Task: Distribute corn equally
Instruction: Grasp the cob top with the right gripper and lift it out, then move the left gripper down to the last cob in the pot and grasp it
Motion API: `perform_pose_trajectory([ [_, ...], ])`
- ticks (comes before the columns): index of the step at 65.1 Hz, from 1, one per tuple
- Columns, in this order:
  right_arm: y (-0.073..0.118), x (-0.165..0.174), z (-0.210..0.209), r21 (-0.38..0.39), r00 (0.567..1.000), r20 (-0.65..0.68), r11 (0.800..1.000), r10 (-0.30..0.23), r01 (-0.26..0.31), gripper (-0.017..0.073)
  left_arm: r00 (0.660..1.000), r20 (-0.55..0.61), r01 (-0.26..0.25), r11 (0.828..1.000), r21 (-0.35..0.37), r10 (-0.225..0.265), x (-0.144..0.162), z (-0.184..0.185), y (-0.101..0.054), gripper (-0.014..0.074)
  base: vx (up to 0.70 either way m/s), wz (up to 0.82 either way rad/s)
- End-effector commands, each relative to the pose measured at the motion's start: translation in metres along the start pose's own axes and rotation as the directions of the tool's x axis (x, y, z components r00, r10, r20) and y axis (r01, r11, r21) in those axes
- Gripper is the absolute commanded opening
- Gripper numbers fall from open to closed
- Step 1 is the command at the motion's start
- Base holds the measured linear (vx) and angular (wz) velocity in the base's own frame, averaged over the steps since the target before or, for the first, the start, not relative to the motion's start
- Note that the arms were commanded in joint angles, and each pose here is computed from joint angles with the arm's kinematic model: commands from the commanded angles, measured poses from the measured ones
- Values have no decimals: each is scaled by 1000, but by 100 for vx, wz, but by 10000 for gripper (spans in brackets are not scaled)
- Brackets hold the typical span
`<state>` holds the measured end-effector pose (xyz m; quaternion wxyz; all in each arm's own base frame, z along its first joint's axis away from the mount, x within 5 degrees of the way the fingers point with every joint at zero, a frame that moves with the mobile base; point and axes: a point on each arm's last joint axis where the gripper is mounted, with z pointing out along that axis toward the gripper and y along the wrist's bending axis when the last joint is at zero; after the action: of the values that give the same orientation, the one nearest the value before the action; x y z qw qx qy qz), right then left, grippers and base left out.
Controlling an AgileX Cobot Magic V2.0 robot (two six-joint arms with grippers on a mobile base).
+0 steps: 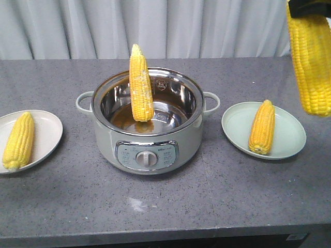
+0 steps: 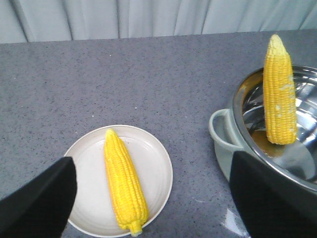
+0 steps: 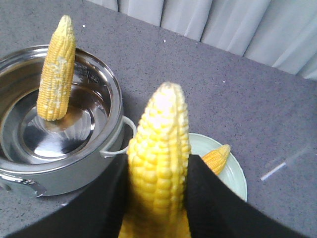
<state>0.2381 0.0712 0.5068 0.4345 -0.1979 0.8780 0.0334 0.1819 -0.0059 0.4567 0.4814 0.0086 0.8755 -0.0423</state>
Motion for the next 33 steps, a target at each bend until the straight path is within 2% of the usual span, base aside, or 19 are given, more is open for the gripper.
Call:
perform_pose_trajectory([
  [1, -3, -2, -16, 44, 991, 133, 999, 3, -9, 99, 996, 92, 6, 999, 44, -10, -10, -9, -5, 590, 0, 0],
  [12, -2, 3, -12, 42, 990, 138, 999, 17, -23, 99, 997, 81, -6, 989, 148, -6, -12, 0, -15, 590, 0, 0],
  [22, -2, 3, -12, 42, 990, 141, 999, 21, -27, 99, 999, 31, -15, 965, 261, 7, -14, 26, -34, 590, 0, 0],
  [33, -2, 3, -12, 42, 990, 139, 999, 21, -27, 99, 998, -5, -52, 936, 349, 58, -18, 59, -63, 590, 0, 0],
])
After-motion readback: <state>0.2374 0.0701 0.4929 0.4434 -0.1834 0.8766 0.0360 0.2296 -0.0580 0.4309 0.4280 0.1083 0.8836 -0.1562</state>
